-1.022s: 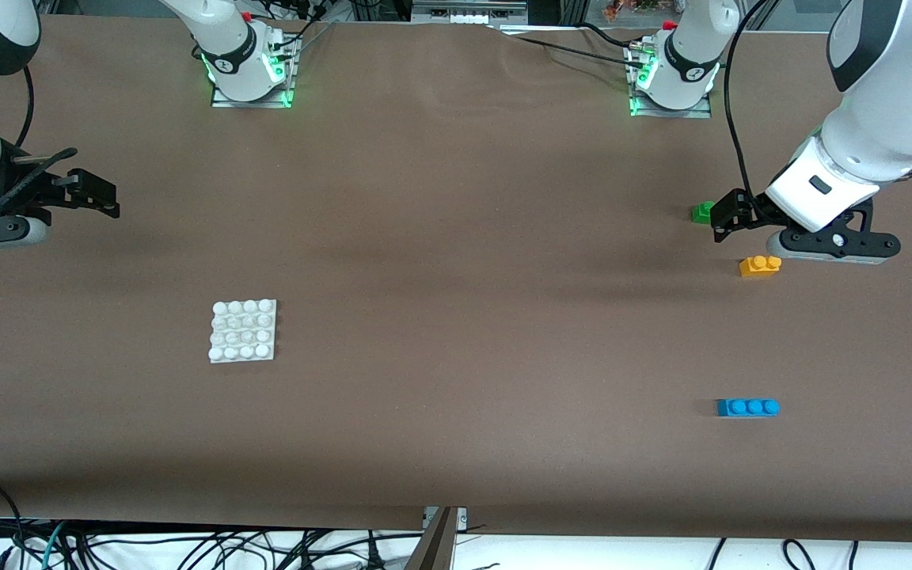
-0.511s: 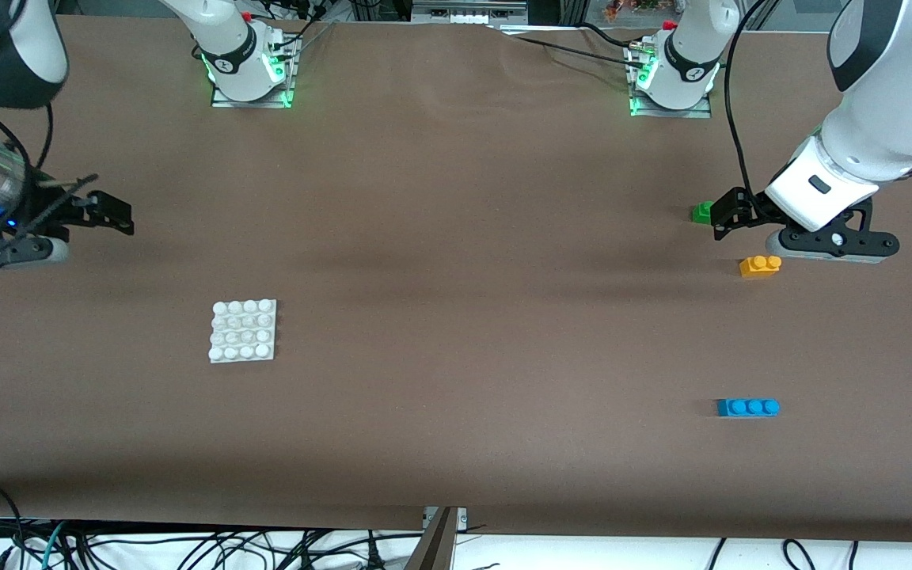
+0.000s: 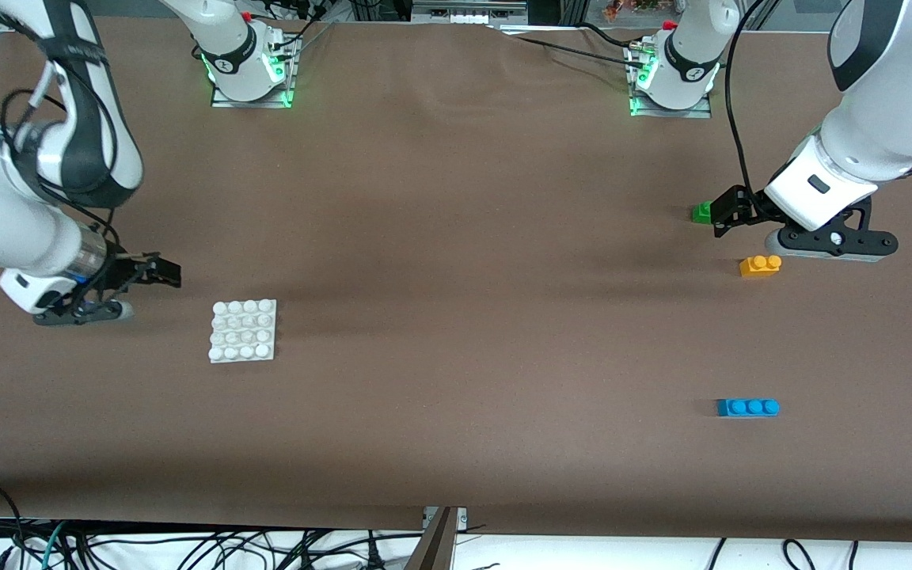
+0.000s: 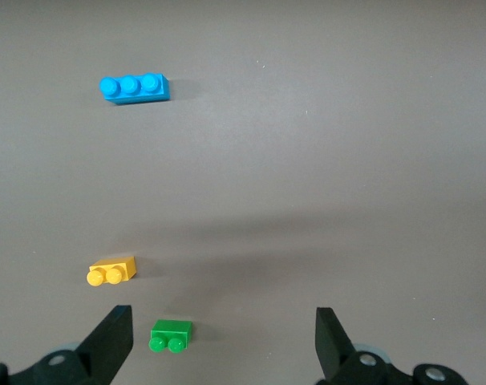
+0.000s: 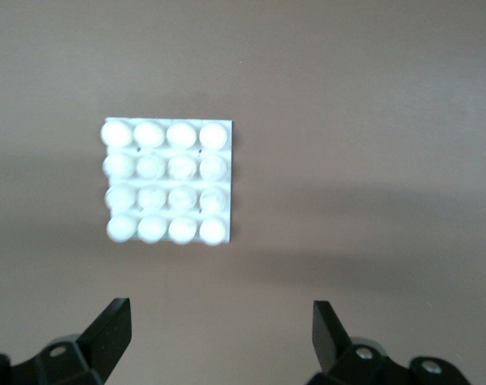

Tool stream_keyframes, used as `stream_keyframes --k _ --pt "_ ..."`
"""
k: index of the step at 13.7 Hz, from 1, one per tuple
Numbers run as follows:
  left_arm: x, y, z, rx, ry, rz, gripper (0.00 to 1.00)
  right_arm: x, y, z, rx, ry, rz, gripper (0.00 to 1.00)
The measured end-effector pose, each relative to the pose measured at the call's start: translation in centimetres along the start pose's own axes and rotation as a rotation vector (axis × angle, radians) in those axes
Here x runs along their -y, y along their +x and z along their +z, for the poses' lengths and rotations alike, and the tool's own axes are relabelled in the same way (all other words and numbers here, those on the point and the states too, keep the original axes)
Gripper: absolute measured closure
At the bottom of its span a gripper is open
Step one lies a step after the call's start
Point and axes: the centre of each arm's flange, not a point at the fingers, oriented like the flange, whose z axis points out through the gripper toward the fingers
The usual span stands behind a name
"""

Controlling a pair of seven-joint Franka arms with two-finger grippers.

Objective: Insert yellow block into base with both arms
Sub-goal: 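Reach the right gripper down to the white base plate's edge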

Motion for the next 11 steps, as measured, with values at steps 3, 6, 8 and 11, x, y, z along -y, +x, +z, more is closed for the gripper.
stream_keyframes --k 3,6,8,11 --pt "0.0 0.0 0.0 0.000 0.000 0.000 0.00 -0.1 0.2 5.7 -0.031 0.008 0.023 0.00" --pt "0.1 0.0 -0.1 0.001 0.000 -0.002 0.00 0.0 0.6 9.1 -0.053 0.042 0.070 0.00" --pt "0.2 -0.2 0.0 0.017 0.003 -0.003 0.00 0.2 0.9 10.2 -0.065 0.059 0.089 0.00" --pt "0.2 -0.2 0.0 0.021 0.003 -0.003 0.00 0.3 1.4 11.1 -0.090 0.055 0.093 0.00"
